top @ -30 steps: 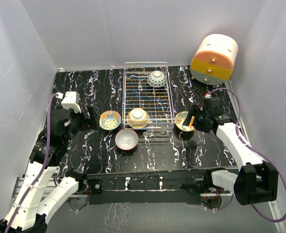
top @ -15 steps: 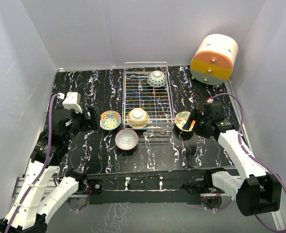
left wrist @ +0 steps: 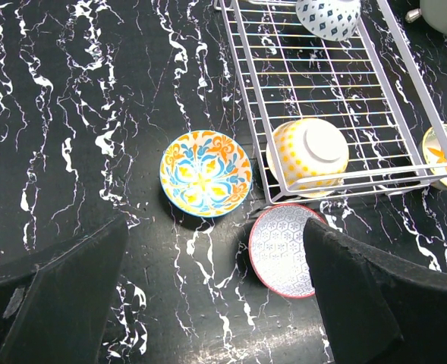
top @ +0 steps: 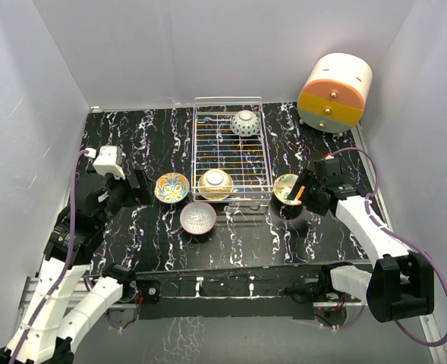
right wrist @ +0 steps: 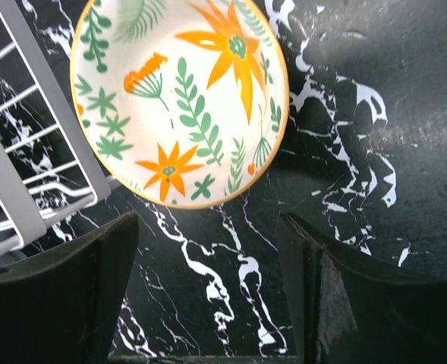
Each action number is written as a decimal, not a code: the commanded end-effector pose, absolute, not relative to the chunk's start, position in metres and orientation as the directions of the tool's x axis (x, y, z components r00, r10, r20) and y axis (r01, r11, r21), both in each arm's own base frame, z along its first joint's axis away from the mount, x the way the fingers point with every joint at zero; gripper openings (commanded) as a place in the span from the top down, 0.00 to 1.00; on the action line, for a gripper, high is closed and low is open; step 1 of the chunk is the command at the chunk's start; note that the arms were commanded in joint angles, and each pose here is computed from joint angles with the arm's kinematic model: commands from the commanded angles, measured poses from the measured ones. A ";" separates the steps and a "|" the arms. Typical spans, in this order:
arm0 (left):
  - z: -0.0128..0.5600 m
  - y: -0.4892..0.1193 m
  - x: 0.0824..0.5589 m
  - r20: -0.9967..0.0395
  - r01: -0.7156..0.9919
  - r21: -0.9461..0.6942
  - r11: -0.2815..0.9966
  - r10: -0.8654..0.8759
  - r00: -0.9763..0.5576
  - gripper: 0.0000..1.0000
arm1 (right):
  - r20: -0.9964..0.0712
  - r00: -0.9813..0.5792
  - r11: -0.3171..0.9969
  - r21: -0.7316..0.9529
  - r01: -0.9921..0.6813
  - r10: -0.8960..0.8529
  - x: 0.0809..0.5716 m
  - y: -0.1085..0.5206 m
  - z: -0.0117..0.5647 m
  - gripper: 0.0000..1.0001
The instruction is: Load the bowls into the dish rack
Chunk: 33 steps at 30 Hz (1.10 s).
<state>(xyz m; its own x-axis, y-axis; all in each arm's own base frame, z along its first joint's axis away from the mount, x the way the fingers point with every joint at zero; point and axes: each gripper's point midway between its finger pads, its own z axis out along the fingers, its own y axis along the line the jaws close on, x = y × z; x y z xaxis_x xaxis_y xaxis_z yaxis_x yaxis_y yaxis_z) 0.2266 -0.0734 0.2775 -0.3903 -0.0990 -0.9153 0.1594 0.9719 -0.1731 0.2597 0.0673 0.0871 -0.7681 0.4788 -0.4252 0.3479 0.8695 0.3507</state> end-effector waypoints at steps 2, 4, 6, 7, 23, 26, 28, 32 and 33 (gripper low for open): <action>0.276 -0.072 0.224 -0.918 0.161 -0.168 0.973 -0.094 -0.386 0.03 | -0.521 -0.682 0.856 0.358 0.372 0.514 0.285 0.058 0.093 0.26; 0.274 -0.072 0.224 -0.915 0.162 -0.167 0.973 -0.092 -0.392 0.03 | -0.524 -0.681 0.858 0.344 0.381 0.512 0.288 0.055 0.087 0.26; 0.274 -0.072 0.223 -0.915 0.162 -0.167 0.973 -0.091 -0.393 0.03 | -0.526 -0.682 0.861 0.325 0.391 0.508 0.290 0.052 0.080 0.26; 0.275 -0.072 0.223 -0.915 0.162 -0.167 0.973 -0.092 -0.393 0.03 | -0.526 -0.683 0.862 0.318 0.394 0.507 0.292 0.051 0.077 0.26; 0.273 -0.067 0.220 -0.912 0.144 -0.150 0.978 -0.081 -0.403 0.03 | -0.569 -0.661 0.871 0.282 0.401 0.489 0.313 0.041 0.066 0.53; 0.272 -0.067 0.220 -0.910 0.143 -0.149 0.978 -0.079 -0.408 0.03 | -0.566 -0.672 0.877 0.260 0.405 0.478 0.315 0.038 0.059 0.53; 0.272 -0.067 0.220 -0.910 0.142 -0.147 0.979 -0.078 -0.406 0.03 | -0.567 -0.674 0.878 0.250 0.408 0.474 0.317 0.035 0.055 0.55; 0.273 -0.066 0.220 -0.910 0.140 -0.144 0.980 -0.076 -0.407 0.03 | -0.583 -0.664 0.879 0.237 0.413 0.469 0.324 0.030 0.055 0.74; 0.274 -0.066 0.220 -0.911 0.140 -0.142 0.980 -0.074 -0.406 0.03 | -0.591 -0.660 0.881 0.232 0.413 0.465 0.327 0.029 0.056 0.76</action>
<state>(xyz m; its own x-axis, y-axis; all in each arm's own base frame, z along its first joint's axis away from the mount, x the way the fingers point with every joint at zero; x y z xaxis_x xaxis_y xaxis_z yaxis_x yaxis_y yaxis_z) 0.2223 -0.0679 0.2702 -0.4110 -0.0830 -0.9079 0.1410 0.9781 -0.1533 0.2997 0.0380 0.0391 -0.7212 0.4777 -0.5016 0.4220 0.8773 0.2288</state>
